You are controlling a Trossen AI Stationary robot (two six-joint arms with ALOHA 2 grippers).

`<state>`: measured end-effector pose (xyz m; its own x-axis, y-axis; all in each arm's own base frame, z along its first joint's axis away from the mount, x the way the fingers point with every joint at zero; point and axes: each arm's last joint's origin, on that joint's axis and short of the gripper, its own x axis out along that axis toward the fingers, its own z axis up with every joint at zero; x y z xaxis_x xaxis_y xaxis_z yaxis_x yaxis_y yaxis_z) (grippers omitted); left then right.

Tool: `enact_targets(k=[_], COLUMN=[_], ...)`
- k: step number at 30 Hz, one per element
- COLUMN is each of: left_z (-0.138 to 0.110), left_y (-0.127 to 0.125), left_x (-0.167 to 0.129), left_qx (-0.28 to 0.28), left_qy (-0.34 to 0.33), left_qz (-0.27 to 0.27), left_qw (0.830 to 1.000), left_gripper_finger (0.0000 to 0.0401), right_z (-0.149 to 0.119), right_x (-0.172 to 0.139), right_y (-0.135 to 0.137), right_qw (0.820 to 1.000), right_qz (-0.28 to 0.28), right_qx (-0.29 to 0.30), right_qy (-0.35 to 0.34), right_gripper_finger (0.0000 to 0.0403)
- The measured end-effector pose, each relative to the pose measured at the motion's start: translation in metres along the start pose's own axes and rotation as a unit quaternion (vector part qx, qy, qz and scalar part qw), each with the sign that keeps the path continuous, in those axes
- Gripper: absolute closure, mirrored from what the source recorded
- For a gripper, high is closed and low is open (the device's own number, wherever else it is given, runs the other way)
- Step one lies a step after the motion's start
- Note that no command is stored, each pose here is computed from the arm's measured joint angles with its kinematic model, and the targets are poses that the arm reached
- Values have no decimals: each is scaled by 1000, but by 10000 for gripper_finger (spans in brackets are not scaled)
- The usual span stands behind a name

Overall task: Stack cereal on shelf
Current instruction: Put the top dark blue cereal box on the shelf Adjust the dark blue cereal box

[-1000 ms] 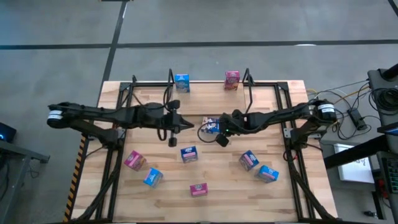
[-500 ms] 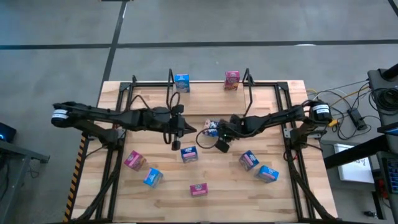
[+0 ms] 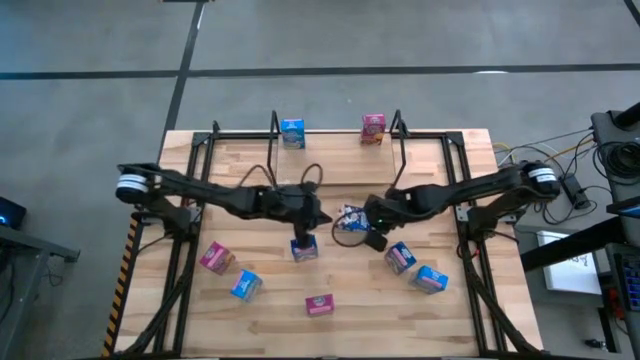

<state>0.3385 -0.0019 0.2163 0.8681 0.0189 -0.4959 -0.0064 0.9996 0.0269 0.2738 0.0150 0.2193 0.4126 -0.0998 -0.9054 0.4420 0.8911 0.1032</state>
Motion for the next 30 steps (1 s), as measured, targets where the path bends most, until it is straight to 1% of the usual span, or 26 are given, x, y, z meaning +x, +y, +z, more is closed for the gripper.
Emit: enact_targets(k=[4, 7, 10, 12, 17, 19, 22, 26, 28, 30], left_z=[-3, -4, 0, 2, 6, 8, 18, 34, 38, 42], left_y=[0, 2, 5, 8, 13, 12, 10, 10, 14, 21], left_x=[25, 41, 49, 53, 56, 54, 49, 38, 35, 33], left_qx=[2, 15, 27, 34, 45, 49, 54, 88, 110, 144], left_qy=[20, 42, 62, 76, 96, 107, 119, 150, 166, 176], left_qz=[13, 33, 56, 60, 59, 39, 0, -13, 0, 13], left_qw=[1000, 998, 996, 995, 993, 992, 991, 985, 980, 974], left_gripper_finger=[401, 401, 401, 401, 401, 401, 401, 401, 401, 401], right_z=[-7, -10, -14, -16, -18, -18, -18, -18, -18, -18], right_x=[-20, -32, -38, -38, -36, -35, -35, -35, -35, -35], right_y=[-7, -11, -14, -15, -17, -16, -16, -17, -17, -16], right_qw=[1000, 999, 999, 999, 998, 998, 998, 998, 998, 998], right_qz=[-1, 7, 12, 11, 1, 0, -1, 0, 0, 0], right_qx=[14, 28, 36, 43, 52, 56, 57, 57, 57, 57], right_qy=[-2, -14, -26, -29, -29, -27, -27, -27, -27, -27], right_gripper_finger=[394, 394, 394, 394, 394, 394, 394, 394, 394, 394])
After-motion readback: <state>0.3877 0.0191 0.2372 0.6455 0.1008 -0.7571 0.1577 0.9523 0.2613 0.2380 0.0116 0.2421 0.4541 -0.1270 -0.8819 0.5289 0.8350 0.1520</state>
